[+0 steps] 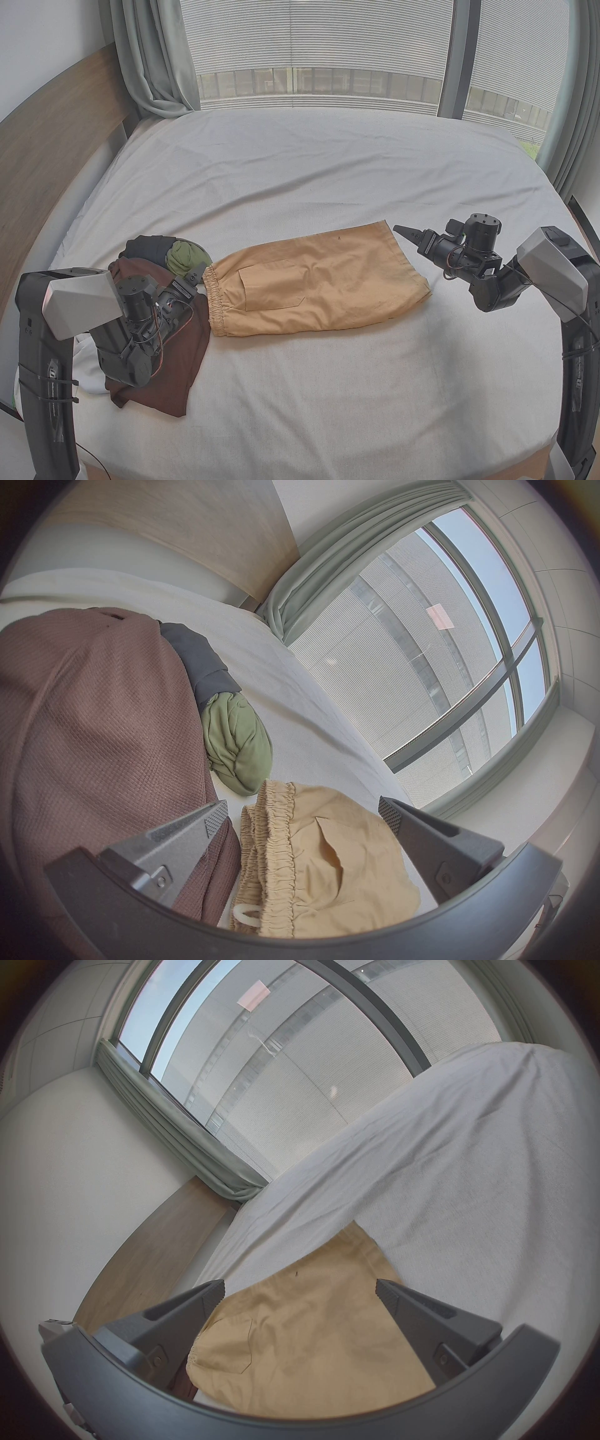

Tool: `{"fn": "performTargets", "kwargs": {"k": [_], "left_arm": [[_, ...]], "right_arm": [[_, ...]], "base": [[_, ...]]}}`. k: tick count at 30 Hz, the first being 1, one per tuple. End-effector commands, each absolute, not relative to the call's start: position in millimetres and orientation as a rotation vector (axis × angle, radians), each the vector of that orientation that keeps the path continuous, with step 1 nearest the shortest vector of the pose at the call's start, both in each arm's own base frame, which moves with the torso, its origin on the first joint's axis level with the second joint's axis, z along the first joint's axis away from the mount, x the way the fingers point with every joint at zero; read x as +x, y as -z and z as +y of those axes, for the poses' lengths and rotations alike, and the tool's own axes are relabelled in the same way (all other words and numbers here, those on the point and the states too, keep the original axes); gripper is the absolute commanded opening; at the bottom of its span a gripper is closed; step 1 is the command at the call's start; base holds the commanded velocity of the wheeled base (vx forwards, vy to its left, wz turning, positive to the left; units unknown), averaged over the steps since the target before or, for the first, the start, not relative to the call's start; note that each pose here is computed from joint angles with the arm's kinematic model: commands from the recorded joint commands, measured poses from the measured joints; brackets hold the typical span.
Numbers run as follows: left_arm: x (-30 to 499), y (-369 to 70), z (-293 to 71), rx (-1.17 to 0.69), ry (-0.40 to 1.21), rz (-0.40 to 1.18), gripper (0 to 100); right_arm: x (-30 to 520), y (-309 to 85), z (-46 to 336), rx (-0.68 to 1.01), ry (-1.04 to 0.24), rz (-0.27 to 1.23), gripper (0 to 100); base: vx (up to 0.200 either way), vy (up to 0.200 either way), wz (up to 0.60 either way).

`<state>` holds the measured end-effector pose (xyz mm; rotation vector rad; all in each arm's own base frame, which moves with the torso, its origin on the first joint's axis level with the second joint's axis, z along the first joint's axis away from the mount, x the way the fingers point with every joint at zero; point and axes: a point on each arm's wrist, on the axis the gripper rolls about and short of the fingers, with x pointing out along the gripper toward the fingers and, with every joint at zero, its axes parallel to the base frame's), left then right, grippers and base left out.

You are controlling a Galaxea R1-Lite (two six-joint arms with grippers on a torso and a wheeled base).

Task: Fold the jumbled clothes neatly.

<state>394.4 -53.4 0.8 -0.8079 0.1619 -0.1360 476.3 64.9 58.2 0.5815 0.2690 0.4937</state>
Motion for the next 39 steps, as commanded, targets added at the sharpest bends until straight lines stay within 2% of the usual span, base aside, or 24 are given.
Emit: {"fn": "performTargets", "kwargs": {"k": [1, 2, 10, 24, 39], "left_arm": [[383.4, -19.8, -54.6, -0.804, 0.158, 0.148, 100], [373.6, -34.8, -55.6, -0.803, 0.193, 0.146, 100], [347.5, -60.4, -57.4, -0.697, 0.289, 0.154, 100], [330.3, -25.6, -51.3, -0.223, 0.287, 0.235, 100], [328.2, -23.7, -50.9, -0.19, 0.285, 0.241, 100]], "right_arm": [[459.2, -74.3, 68.2, 0.582, -0.504, 0.275, 100], [441.3, -70.5, 75.1, 0.58, -0.492, 0.313, 100], [390.7, -52.9, 86.5, 0.579, -0.526, 0.326, 100], [372.4, -4.4, 99.7, 0.618, -0.539, 0.415, 100], [372.3, 21.7, 107.4, 0.623, -0.523, 0.479, 100]], "base": [[0.0, 0.0, 0.0], [0.0, 0.0, 0.0], [0.0, 0.0, 0.0], [0.0, 0.0, 0.0], [0.0, 0.0, 0.0]]}}
